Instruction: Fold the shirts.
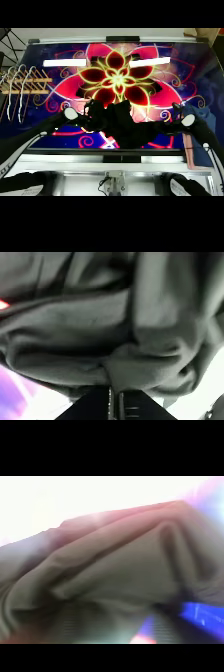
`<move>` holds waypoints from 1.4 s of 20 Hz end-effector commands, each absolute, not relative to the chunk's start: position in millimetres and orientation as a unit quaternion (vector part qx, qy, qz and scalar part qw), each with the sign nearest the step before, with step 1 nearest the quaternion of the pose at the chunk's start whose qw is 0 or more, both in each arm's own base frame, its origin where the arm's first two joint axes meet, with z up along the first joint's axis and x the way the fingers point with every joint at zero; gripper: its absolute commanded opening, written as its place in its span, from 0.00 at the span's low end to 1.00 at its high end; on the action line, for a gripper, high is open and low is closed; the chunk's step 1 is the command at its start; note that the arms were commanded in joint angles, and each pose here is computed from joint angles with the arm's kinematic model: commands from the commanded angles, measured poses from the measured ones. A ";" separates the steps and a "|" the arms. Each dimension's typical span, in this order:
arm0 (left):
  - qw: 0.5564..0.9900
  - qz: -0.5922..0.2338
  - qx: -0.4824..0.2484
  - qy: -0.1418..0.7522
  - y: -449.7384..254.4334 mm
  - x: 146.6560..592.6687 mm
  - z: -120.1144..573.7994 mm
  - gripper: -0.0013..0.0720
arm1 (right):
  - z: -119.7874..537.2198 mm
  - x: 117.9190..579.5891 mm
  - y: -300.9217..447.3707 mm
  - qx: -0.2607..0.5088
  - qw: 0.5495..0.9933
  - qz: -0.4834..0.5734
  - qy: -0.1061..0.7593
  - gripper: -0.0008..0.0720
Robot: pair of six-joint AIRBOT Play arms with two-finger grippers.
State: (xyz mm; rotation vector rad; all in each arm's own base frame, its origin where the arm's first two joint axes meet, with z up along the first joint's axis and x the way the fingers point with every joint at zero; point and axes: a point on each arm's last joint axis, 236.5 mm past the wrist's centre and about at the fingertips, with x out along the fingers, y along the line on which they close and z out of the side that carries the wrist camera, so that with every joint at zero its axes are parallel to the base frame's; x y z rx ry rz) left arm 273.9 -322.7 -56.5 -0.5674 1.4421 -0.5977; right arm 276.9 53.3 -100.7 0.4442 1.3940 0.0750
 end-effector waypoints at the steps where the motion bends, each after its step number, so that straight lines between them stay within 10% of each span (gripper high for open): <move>1: 0.710 -0.293 -0.241 0.593 -312.1 303.8 -30.0 0.06 | -104.5 290.5 53.4 0.221 0.753 0.025 0.619 0.44; 3: 0.721 -0.301 -0.235 0.578 -309.7 313.2 -21.1 0.06 | -102.0 301.6 65.1 0.262 0.753 0.030 0.603 0.10; 4: 0.724 -0.304 -0.235 0.574 -309.8 316.3 -18.0 0.06 | -99.5 304.9 69.8 0.268 0.755 0.040 0.597 0.09; 11: 0.782 -0.344 -0.197 0.481 -300.9 358.2 57.5 0.06 | -9.3 345.3 71.7 0.174 0.846 0.128 0.488 0.09; 17: 0.899 -0.339 -0.127 0.245 -216.0 391.8 287.7 0.06 | 242.1 376.1 56.1 0.056 0.969 0.142 0.194 0.09; 23: 0.964 -0.241 -0.106 -0.037 -109.8 291.9 523.6 0.06 | 485.9 265.0 39.2 -0.037 0.988 0.086 -0.122 0.09; 28: 0.976 -0.205 -0.066 0.030 -93.8 254.5 493.4 0.06 | 522.7 214.6 42.5 -0.023 0.979 0.087 -0.182 0.09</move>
